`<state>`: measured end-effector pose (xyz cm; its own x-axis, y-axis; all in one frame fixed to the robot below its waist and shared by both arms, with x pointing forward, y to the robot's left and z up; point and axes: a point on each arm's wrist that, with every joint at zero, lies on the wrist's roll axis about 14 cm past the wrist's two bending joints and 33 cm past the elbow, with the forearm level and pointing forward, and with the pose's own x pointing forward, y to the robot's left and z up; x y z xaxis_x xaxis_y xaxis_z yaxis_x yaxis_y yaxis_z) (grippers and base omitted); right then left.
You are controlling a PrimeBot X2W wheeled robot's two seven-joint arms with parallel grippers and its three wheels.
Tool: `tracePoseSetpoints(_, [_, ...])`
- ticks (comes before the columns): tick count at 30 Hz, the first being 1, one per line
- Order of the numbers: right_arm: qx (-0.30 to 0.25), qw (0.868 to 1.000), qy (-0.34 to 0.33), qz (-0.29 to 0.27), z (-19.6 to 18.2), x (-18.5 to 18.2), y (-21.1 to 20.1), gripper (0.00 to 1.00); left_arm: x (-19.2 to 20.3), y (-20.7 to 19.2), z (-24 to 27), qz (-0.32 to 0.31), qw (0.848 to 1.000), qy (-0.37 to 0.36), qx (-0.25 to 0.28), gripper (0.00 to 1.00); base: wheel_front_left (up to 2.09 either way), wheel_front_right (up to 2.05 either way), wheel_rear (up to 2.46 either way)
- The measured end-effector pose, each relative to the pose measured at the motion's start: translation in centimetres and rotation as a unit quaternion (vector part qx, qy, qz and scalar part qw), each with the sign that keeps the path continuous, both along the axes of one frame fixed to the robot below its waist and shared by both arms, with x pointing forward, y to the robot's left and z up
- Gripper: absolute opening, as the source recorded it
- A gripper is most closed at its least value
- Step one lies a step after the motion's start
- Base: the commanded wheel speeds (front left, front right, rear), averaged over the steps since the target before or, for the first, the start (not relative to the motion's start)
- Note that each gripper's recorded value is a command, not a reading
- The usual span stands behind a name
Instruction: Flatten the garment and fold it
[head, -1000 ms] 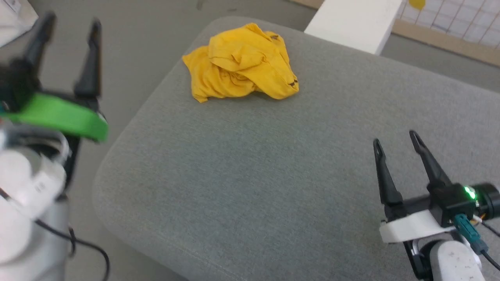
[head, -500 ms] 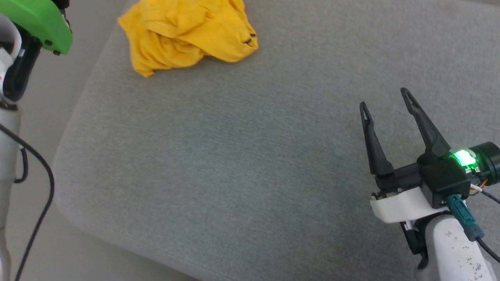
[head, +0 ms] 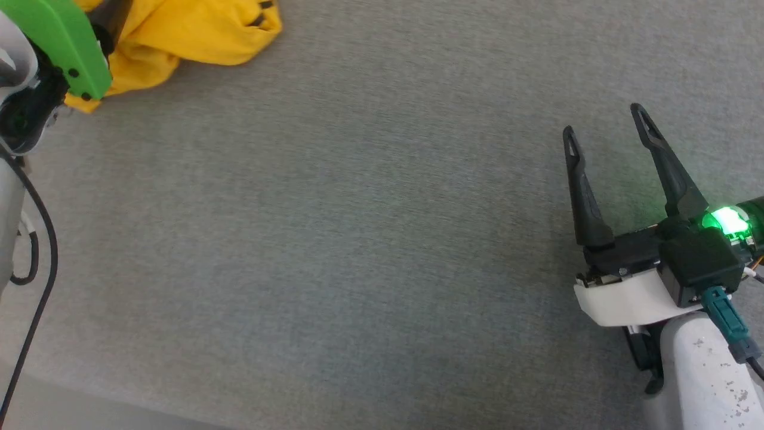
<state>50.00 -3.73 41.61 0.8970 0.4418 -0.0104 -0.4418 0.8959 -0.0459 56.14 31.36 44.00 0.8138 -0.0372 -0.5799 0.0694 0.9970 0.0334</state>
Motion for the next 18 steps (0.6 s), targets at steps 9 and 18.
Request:
tracePoseSetpoints(9, [-0.019, 0.999, 0.013, -0.037, -1.6, 0.2, -3.1, 1.0, -0.2, -0.7, -6.7, 0.008, 0.995, 0.1, -0.027, 0.0, 0.0, 0.0, 0.0])
tracePoseSetpoints(18, [-0.011, 0.999, 0.002, -0.035, -0.1, -0.1, -2.9, 1.0, 0.0, 0.8, -3.2, 0.018, 0.998, 0.053, -0.013, 0.0, 0.0, 0.0, 0.0])
